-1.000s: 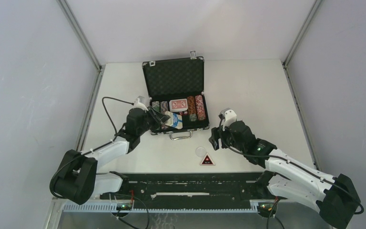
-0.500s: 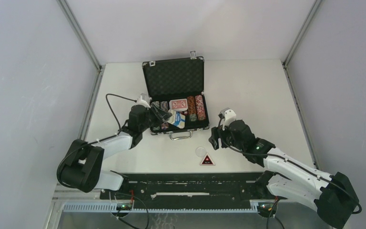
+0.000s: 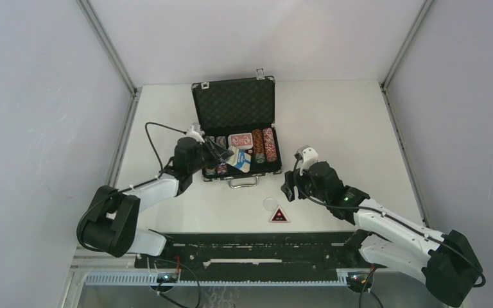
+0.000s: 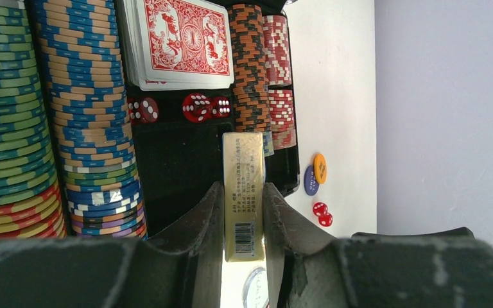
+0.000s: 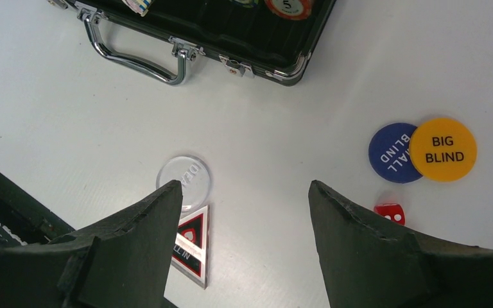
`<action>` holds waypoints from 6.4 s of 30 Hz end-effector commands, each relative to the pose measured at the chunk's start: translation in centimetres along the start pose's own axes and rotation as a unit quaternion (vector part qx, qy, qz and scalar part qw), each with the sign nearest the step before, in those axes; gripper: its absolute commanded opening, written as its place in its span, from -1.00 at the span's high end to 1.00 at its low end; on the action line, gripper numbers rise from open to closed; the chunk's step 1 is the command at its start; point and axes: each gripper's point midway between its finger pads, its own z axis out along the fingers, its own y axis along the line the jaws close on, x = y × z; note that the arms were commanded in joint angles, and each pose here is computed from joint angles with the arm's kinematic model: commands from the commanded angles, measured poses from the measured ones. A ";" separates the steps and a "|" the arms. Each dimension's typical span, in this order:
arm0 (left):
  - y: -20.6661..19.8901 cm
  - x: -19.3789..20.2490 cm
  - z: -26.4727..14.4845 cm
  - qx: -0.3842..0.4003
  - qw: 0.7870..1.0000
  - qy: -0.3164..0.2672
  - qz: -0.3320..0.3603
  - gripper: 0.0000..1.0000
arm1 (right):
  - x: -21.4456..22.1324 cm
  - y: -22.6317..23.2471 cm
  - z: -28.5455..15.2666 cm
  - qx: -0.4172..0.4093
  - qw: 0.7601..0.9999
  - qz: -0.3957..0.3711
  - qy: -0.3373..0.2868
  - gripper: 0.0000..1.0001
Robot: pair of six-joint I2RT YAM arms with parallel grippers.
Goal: Pack up texas hold em set
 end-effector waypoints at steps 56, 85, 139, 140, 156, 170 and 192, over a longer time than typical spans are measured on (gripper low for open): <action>1.7 2.8 1.5 -0.038 0.999 0.004 -0.017 1.00 | -0.8 0.0 0.9 -0.007 1.000 0.008 -0.015 -0.56; 1.7 -3.1 -3.4 -0.141 0.978 -0.091 0.122 -0.43 | -0.4 0.1 1.5 -0.009 1.000 0.009 -0.006 -0.56; -0.8 -0.5 2.2 -0.239 0.945 0.005 0.224 -0.02 | -0.1 0.1 1.9 -0.013 1.000 0.016 0.003 0.06; -0.1 -0.4 2.0 -0.248 0.943 0.005 0.221 -0.04 | -0.1 0.1 1.9 -0.014 1.000 0.015 0.002 0.06; 4.1 4.3 3.7 -0.266 0.939 0.072 0.205 -0.03 | 0.0 0.0 1.9 -0.012 1.000 0.017 0.004 0.06; 2.3 4.3 4.0 -0.254 0.939 0.068 0.221 -0.05 | 0.0 0.1 2.0 -0.013 1.000 0.017 0.005 0.06; -3.2 -1.0 -2.7 -0.159 0.961 -0.070 0.215 -0.48 | -5.0 0.0 -1.7 0.166 0.982 -0.050 -0.082 -0.96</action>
